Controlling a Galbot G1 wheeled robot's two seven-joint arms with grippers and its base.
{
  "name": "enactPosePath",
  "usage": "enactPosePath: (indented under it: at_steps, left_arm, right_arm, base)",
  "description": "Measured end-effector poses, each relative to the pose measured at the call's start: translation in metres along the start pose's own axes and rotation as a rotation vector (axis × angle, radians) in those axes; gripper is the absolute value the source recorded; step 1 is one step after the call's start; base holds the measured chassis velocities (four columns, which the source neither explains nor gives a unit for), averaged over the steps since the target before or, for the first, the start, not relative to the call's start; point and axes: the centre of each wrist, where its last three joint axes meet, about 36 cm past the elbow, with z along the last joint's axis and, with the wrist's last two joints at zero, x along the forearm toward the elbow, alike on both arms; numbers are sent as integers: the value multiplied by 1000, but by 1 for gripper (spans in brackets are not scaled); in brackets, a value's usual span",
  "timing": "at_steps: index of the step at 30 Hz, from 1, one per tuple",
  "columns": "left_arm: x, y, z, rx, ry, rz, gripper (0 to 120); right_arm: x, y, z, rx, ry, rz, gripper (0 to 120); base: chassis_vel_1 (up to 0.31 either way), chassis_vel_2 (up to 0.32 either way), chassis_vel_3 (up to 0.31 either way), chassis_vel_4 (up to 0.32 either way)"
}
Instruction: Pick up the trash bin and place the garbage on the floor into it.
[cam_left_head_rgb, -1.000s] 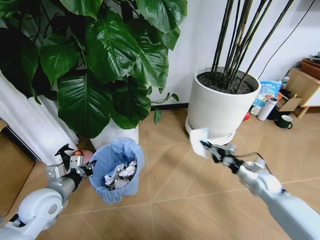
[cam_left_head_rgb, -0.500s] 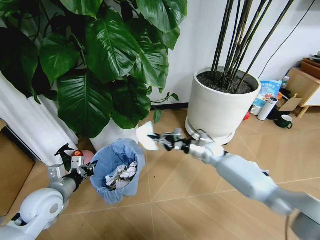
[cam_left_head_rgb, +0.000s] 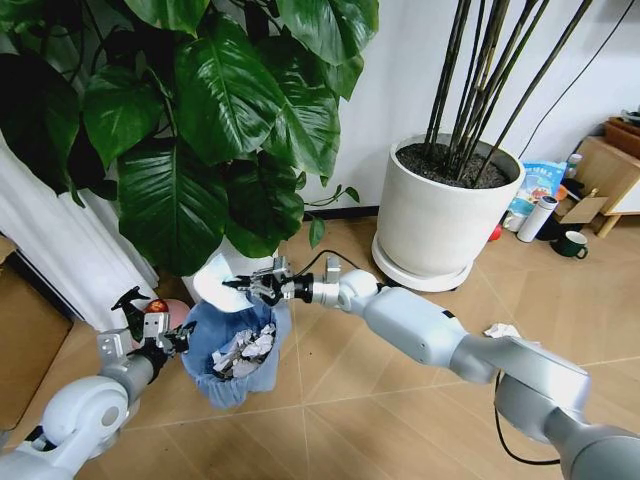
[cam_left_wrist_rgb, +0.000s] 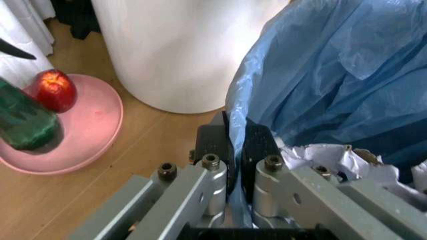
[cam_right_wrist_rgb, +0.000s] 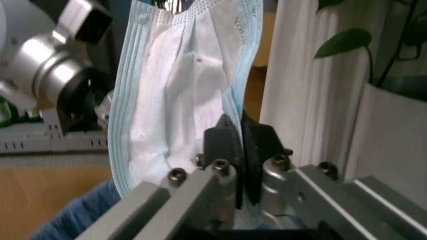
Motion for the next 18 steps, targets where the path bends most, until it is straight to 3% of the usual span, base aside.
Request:
enactPosePath:
  at_steps: [2, 9, 11, 13, 15, 18]
  left_arm:
    - [1, -1, 0, 1, 0, 1, 0]
    - [2, 0, -3, 4, -9, -2, 0]
    - [2, 1, -4, 5, -11, -5, 0]
    - [2, 1, -4, 5, -12, -6, 0]
    - [2, 3, -5, 6, -13, -10, 0]
    - [2, 3, -5, 7, -14, -11, 0]
  right_arm:
    - [-3, 1, 3, 7, 20, -17, 15]
    - [-4, -1, 0, 10, 44, -44, 34]
    - [0, -1, -3, 9, 45, -48, 48]
    - [2, -1, -4, 9, 46, -48, 50]
    - [11, -1, -10, 16, 38, -40, 62]
    - [18, 0, -12, 18, 30, -33, 68]
  base:
    - [0, 0, 0, 0]
    - [0, 0, 0, 0]
    - [0, 0, 0, 0]
    - [0, 0, 0, 0]
    - [0, 0, 0, 0]
    - [0, 0, 0, 0]
